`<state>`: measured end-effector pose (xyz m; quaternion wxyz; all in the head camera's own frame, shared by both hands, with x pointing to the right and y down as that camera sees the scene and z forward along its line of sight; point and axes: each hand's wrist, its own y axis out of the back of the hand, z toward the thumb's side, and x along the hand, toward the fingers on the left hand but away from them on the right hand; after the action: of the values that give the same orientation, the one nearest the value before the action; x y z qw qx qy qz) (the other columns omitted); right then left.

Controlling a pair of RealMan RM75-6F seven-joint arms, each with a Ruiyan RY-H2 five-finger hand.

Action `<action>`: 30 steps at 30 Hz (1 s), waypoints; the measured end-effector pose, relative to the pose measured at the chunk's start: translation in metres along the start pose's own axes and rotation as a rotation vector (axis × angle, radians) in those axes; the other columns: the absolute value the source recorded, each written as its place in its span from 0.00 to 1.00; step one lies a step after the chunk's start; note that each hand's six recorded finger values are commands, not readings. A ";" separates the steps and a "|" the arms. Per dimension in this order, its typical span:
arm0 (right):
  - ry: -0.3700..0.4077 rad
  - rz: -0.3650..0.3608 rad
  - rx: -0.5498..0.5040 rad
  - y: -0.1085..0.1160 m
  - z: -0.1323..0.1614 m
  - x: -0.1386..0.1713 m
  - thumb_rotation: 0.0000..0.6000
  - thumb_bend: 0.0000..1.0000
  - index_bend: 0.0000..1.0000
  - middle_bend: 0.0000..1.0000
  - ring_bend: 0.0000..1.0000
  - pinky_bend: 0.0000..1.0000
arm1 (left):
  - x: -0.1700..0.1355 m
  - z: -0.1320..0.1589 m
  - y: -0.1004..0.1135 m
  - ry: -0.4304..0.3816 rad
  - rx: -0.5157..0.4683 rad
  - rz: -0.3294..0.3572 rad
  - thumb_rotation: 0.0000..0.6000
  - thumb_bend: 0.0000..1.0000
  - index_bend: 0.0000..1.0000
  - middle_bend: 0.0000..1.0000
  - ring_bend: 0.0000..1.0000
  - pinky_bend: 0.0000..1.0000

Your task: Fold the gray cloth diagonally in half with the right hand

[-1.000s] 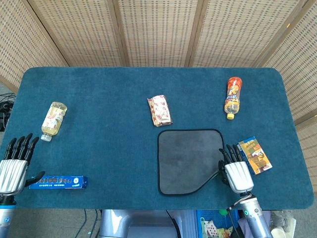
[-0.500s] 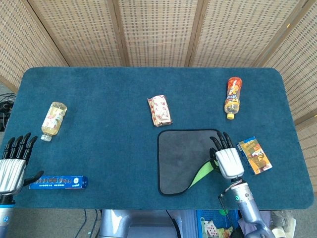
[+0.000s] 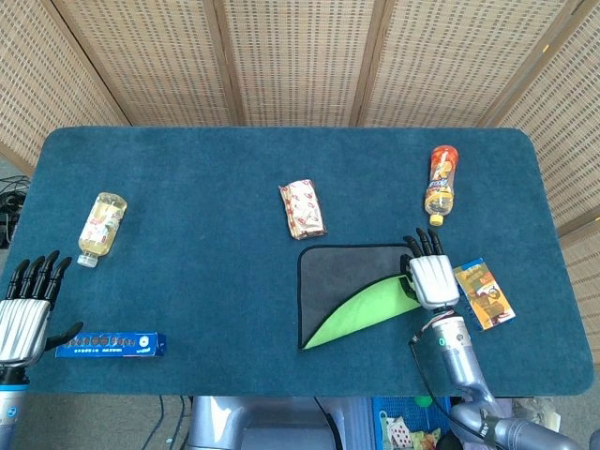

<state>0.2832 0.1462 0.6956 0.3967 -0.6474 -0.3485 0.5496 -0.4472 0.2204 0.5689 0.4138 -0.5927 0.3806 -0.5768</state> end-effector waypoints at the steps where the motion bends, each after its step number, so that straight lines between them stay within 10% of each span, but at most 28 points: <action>1: -0.001 0.000 0.000 0.000 0.000 -0.002 1.00 0.49 0.68 0.21 0.00 0.00 | 0.000 0.000 0.000 0.000 0.001 0.000 1.00 0.16 0.00 0.00 0.00 0.00; 30: 0.082 -0.005 -0.034 0.000 0.040 -0.020 1.00 0.49 0.69 0.21 0.00 0.00 | 0.001 -0.002 -0.001 0.007 0.000 0.000 1.00 0.16 0.00 0.00 0.00 0.00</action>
<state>0.2403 0.1334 0.7011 0.4010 -0.6752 -0.3426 0.5157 -0.4492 0.2196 0.5702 0.4124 -0.5906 0.3818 -0.5790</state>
